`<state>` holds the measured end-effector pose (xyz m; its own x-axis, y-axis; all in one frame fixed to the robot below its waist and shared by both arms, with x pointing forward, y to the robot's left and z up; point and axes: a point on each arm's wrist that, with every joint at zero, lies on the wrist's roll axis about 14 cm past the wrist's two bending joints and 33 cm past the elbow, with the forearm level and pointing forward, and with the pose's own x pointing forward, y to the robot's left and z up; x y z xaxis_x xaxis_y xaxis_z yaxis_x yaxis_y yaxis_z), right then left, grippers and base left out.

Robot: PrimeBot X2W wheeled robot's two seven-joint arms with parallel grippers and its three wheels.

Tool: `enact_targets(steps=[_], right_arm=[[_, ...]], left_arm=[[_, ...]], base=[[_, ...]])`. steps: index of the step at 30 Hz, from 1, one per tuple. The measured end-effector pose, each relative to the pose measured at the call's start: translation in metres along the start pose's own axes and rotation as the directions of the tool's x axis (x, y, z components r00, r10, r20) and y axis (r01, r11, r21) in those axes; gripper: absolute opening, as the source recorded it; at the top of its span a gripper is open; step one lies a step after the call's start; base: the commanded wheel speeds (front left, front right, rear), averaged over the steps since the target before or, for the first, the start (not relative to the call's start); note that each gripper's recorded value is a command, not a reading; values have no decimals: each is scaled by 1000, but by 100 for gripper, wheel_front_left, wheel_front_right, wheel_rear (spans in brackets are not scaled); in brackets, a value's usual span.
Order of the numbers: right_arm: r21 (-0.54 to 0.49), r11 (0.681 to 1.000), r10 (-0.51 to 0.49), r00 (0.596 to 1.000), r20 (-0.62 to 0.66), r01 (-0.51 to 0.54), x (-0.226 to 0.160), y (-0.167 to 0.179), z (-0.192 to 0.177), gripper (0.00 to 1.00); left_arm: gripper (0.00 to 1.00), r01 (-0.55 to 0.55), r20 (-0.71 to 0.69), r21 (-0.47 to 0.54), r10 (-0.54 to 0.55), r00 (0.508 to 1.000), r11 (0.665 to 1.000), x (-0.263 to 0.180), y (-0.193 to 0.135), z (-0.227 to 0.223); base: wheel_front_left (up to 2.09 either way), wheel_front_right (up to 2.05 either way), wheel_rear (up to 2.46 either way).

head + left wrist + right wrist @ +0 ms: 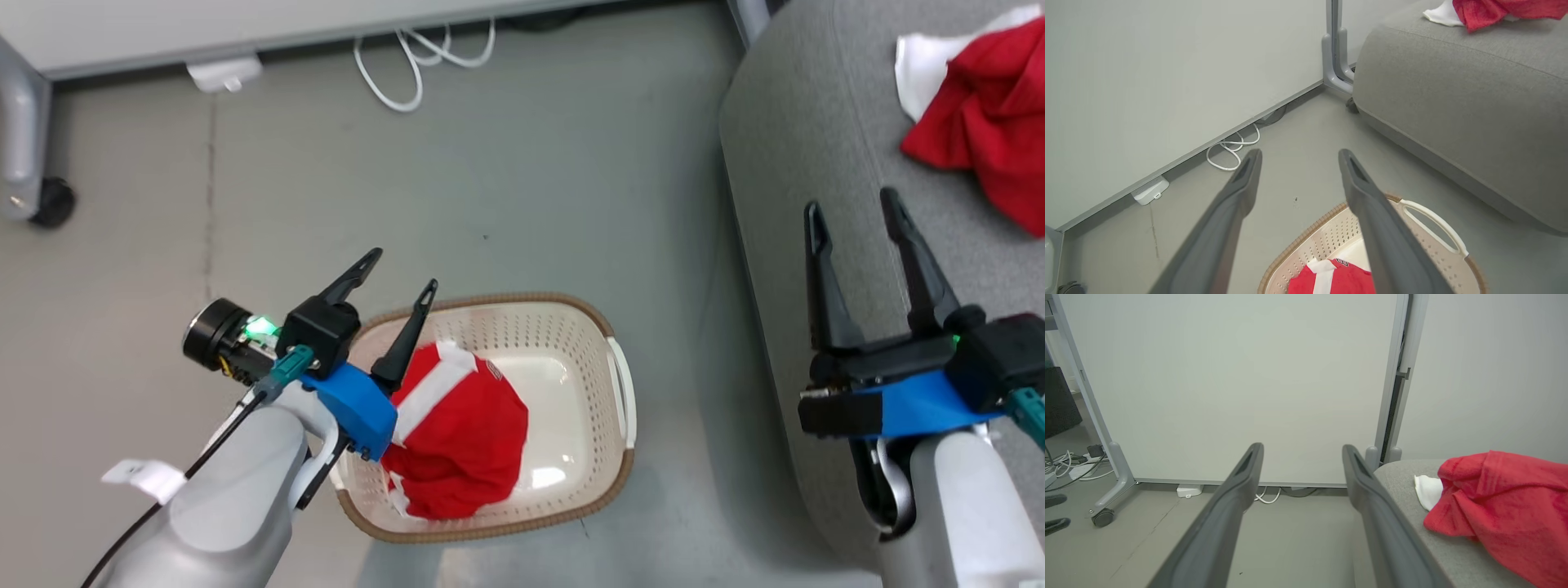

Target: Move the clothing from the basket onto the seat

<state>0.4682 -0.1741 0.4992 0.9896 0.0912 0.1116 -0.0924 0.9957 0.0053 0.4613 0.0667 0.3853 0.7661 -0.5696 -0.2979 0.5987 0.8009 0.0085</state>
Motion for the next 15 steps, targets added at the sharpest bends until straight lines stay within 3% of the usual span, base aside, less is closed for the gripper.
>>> enact_targets(steps=[6, 15], right_arm=[[-15, 1000, -3, 1000, -19, 3, 21, -7, -20, 100], [-29, 1000, 8, 998, -56, -10, 41, -9, -52, 100]], left_arm=[[100, 145, -173, 29, -138, 975, 989, 30, -18, -60], [100, 304, -357, 23, -276, 892, 952, 48, -42, -133]], base=[[0, 0, 0], [0, 0, 0]])
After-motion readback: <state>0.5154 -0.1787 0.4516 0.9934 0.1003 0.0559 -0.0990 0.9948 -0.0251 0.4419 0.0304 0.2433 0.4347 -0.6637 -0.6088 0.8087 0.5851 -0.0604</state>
